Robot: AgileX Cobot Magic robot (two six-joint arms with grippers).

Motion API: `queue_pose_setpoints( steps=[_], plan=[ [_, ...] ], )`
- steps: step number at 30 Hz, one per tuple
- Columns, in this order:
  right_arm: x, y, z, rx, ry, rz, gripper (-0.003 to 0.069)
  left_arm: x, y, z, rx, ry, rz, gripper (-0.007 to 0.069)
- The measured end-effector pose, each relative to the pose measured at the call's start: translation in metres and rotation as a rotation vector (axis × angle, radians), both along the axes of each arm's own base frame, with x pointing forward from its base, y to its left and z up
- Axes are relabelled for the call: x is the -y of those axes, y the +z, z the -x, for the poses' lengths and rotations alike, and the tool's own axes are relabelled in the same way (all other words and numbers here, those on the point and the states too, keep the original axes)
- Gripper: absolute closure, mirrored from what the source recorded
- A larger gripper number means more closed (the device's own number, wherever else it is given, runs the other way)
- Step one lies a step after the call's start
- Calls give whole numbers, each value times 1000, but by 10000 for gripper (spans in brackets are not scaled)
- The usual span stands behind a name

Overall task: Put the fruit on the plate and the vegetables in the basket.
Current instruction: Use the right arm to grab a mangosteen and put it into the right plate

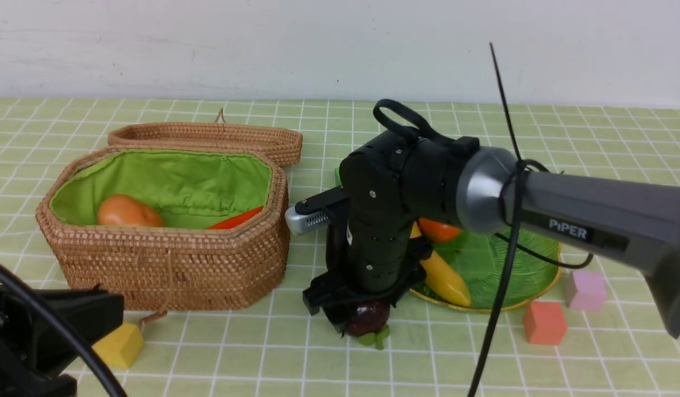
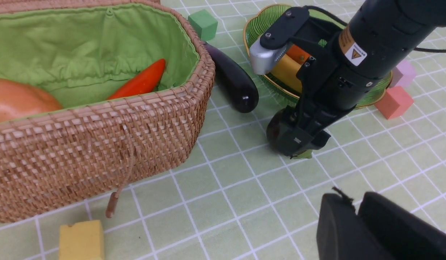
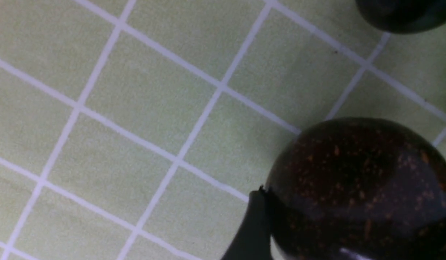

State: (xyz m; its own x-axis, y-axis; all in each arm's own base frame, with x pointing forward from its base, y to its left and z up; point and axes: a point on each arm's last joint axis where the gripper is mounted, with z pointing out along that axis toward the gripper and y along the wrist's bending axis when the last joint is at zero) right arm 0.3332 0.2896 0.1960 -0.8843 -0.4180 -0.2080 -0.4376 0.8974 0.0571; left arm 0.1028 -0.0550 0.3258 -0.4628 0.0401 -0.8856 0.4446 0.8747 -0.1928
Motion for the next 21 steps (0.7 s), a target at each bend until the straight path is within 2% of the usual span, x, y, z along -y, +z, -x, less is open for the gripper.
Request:
queue_pose_setpoints(
  steps=[15,21],
  plan=[
    [-3,-4,-3,5,-1,-15,68,0,0,0,0,0,1,542],
    [-7,1,-1,-62,16,-13,68,0,0,0,0,0,1,536]
  ],
)
